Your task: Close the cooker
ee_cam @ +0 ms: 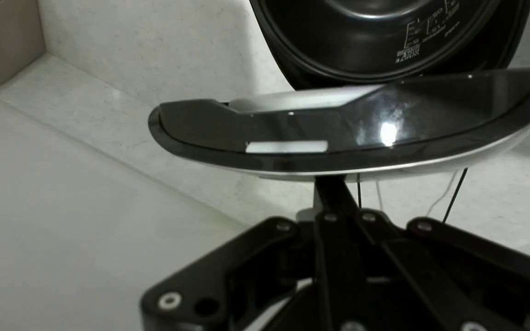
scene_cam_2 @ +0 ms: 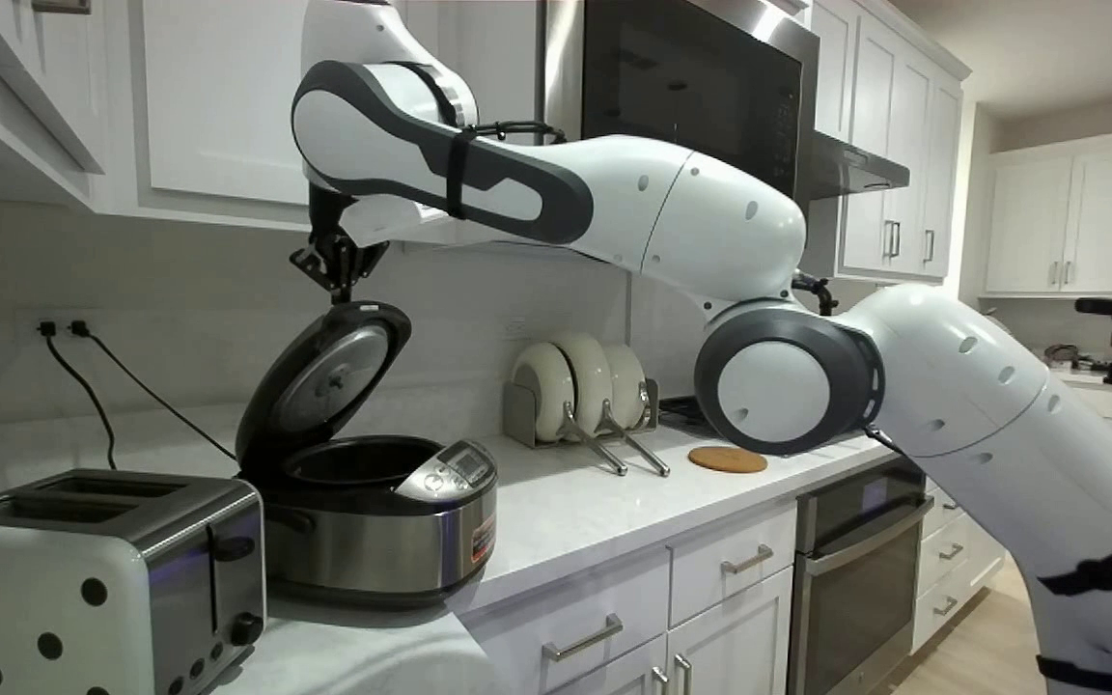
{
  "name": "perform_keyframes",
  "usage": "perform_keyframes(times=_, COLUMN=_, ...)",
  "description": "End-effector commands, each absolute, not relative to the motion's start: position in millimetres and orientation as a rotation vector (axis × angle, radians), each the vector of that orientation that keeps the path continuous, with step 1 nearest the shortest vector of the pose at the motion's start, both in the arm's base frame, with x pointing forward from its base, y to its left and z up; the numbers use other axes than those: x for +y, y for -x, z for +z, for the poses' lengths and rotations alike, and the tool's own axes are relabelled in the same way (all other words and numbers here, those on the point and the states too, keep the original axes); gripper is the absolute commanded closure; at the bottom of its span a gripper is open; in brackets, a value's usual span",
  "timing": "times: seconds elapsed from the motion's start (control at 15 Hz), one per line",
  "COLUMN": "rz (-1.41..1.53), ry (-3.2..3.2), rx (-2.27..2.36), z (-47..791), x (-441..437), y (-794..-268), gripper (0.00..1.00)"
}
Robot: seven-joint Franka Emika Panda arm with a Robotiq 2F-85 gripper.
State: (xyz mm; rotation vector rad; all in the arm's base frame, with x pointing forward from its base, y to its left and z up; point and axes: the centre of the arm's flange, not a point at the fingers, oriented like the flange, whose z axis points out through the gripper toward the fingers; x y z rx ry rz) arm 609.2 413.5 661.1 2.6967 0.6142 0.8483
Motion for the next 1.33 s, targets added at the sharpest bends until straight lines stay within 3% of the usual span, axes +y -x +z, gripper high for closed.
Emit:
perform_keyframes(times=0.0, rz=0.726, ry=-2.679, rx=0.611, z=675.7, x=426.5, y=-637.8, gripper=1.00)
perform_keyframes(times=1.27, rz=0.378, ry=-2.786, rx=0.499, z=601.1, x=394.7, y=-642.7, gripper=1.00)
